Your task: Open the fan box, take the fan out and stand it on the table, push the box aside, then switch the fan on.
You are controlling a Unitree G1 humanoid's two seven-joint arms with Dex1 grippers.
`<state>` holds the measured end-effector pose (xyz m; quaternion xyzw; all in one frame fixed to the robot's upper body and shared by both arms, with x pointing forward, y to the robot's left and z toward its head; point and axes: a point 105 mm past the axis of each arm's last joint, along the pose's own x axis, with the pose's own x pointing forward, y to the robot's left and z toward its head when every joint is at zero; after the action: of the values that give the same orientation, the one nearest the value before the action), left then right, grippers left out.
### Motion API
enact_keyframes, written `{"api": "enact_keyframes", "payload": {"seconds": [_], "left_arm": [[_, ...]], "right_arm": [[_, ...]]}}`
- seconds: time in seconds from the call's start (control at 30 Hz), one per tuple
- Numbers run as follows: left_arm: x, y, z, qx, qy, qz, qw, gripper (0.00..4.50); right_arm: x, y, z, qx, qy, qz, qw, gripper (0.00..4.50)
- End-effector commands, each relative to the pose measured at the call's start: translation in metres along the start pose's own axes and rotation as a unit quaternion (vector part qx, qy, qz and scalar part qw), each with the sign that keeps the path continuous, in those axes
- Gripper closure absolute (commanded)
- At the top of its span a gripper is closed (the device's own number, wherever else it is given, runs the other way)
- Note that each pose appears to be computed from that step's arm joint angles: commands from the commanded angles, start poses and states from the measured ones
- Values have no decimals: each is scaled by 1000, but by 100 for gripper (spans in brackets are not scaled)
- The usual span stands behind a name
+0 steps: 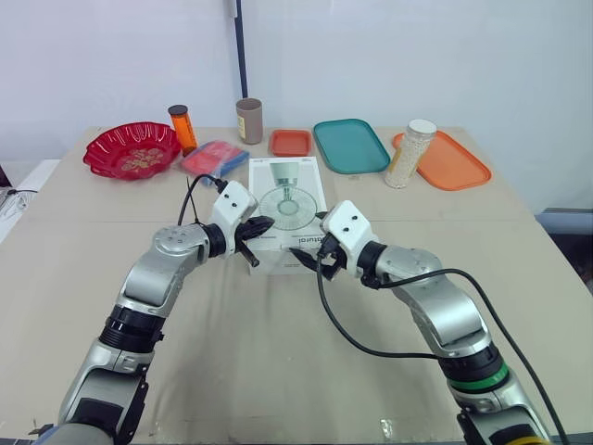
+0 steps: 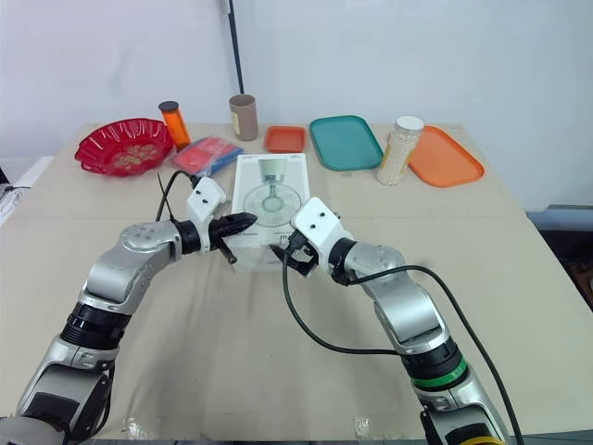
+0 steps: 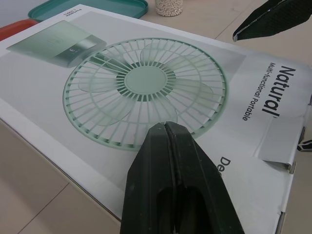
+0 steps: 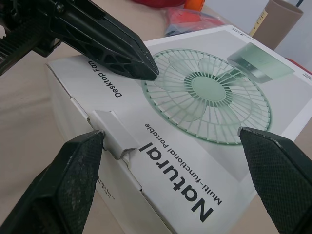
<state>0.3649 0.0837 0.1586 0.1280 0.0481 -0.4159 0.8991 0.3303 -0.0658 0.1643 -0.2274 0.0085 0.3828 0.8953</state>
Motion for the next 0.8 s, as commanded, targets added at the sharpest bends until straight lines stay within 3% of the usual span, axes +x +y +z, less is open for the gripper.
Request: {"api": "enact_keyframes", "payload": {"seconds": [0.03,0.57,0.7,0.8], "left_arm": [[1,-6,-9,-2,14,-10,1000,448],[2,-10,-12,-7,15,-13,1000,448],[0,-9,-14,-7,18,-12,1000,448],[-1,-8,-13,-7,18,-11,1000,448]], "right_arm": [[-5,-14,19,-9,-32,-28,999,0],[-3,-25,20,7,-43,-57,997,0],[-25,-34,35,34,-78,-56,995,0],[-38,-22,32,27,-72,-16,997,0]]}}
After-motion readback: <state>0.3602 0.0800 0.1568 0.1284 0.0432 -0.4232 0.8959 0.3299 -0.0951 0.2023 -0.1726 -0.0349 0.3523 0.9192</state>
